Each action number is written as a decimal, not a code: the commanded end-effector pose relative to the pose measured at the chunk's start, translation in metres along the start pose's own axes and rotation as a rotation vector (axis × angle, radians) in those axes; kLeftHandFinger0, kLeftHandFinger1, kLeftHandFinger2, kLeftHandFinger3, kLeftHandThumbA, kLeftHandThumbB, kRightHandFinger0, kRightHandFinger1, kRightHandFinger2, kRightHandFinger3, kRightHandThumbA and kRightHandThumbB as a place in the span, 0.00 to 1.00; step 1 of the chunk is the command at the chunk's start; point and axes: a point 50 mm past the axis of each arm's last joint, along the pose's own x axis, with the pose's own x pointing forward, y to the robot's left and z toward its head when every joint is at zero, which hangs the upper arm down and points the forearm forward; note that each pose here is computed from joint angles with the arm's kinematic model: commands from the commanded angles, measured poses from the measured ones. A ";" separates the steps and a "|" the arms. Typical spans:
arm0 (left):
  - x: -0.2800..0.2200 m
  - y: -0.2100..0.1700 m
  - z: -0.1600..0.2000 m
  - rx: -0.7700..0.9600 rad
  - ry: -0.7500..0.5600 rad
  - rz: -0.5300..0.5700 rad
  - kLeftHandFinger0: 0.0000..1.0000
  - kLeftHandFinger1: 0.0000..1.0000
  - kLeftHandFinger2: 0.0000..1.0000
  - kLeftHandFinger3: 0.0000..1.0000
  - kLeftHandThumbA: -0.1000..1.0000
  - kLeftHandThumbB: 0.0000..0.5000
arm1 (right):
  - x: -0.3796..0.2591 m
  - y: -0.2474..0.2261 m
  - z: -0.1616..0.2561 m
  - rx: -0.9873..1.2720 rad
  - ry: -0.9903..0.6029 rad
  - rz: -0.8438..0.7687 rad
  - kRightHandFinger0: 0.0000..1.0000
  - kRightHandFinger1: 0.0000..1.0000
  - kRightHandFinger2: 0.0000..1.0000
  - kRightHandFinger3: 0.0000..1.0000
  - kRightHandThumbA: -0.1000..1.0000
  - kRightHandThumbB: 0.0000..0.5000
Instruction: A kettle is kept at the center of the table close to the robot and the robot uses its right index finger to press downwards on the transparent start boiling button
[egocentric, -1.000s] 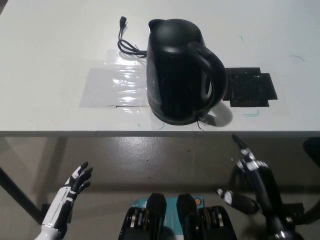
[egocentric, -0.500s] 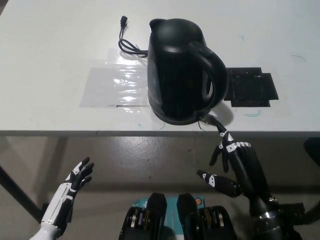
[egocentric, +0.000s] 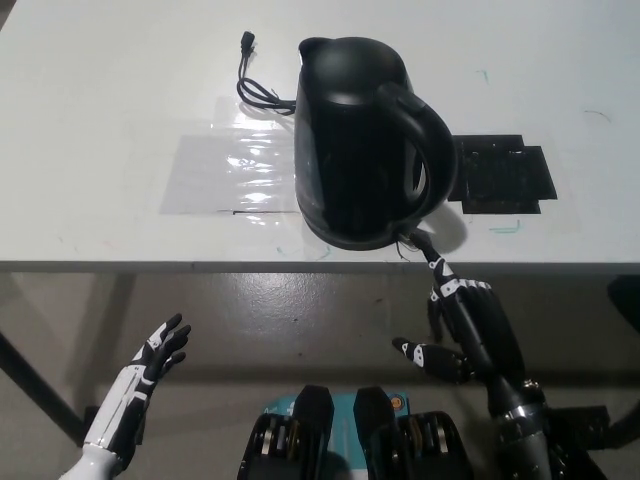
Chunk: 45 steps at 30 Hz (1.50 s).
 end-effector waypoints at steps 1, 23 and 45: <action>0.006 0.005 0.015 0.018 -0.087 -0.010 1.00 1.00 1.00 1.00 1.00 0.69 | 0.018 -0.008 0.005 -0.024 -0.025 -0.015 0.00 0.00 0.00 1.00 1.00 0.56; 0.008 0.005 0.018 0.022 -0.090 -0.015 1.00 1.00 1.00 1.00 1.00 0.67 | 0.037 -0.010 -0.005 -0.042 0.011 -0.010 0.00 0.00 0.00 1.00 1.00 0.56; 0.009 0.005 0.019 0.014 -0.105 -0.025 1.00 1.00 1.00 1.00 1.00 0.67 | 0.043 -0.005 -0.016 -0.061 0.046 0.017 0.00 0.00 0.00 1.00 1.00 0.55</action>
